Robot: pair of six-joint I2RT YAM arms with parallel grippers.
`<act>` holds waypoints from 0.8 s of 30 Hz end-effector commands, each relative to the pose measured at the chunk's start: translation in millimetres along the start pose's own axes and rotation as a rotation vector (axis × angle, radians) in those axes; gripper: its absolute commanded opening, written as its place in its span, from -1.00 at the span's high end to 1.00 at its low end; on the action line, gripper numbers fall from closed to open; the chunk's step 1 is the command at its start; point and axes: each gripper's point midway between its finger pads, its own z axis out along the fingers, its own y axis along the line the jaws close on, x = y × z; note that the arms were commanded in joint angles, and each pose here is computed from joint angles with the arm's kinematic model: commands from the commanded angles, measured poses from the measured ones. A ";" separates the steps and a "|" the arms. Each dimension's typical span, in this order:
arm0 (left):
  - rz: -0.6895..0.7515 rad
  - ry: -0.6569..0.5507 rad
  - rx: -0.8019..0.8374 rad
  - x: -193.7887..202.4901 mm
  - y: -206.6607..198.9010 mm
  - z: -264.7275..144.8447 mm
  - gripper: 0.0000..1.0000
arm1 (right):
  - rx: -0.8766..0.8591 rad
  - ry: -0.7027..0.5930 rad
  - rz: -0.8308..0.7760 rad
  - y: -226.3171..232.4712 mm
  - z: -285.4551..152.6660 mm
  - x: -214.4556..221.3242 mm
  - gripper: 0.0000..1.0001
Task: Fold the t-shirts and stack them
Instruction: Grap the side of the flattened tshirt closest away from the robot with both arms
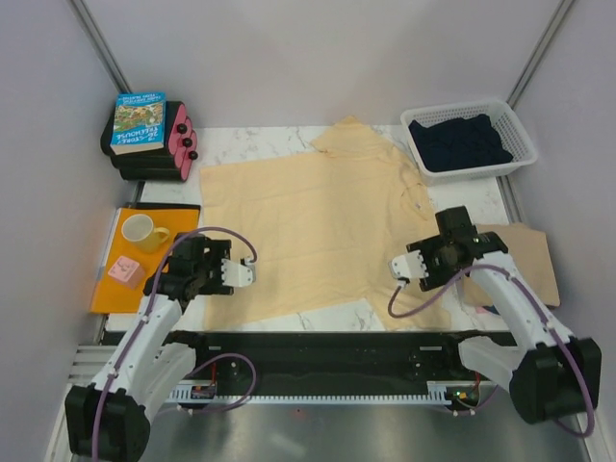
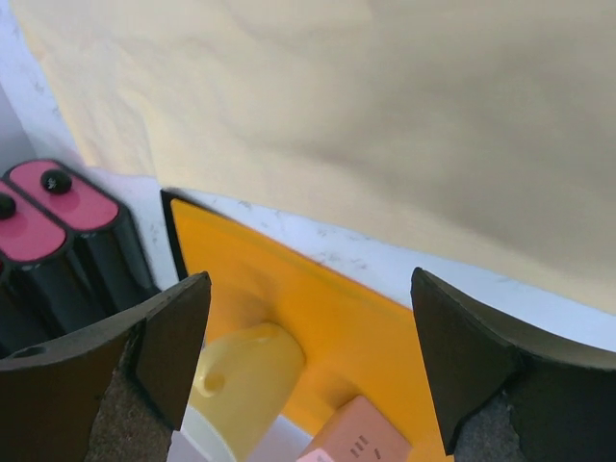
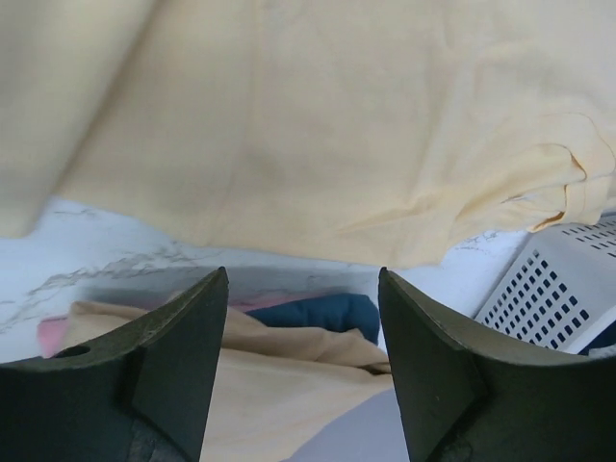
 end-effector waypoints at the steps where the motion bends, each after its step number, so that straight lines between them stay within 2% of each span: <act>1: 0.032 -0.164 0.142 -26.6 -47.2 -10.2 -0.83 | -0.071 -0.043 -0.136 50.5 -8.0 -11.7 -0.43; 7: 0.089 -0.186 0.214 -25.4 -88.6 -20.0 -0.84 | -0.078 -0.063 -0.142 76.5 -7.8 -17.3 -0.40; 11: 0.115 -0.237 0.404 -30.5 -131.8 -39.3 -0.84 | -0.213 -0.145 -0.193 102.3 -17.1 -31.0 -0.42; 14: 0.125 -0.245 0.470 -31.2 -137.8 -46.5 -0.85 | -0.289 -0.199 -0.194 111.2 -23.1 -39.3 -0.50; 18: 0.077 -0.264 0.551 -37.7 -136.1 -60.5 -0.83 | -0.386 -0.283 -0.151 117.1 -38.2 -56.0 -0.50; 24: 0.091 -0.296 0.610 -42.2 -139.8 -62.8 -0.80 | -0.442 -0.253 -0.188 130.4 -33.8 -55.9 -0.52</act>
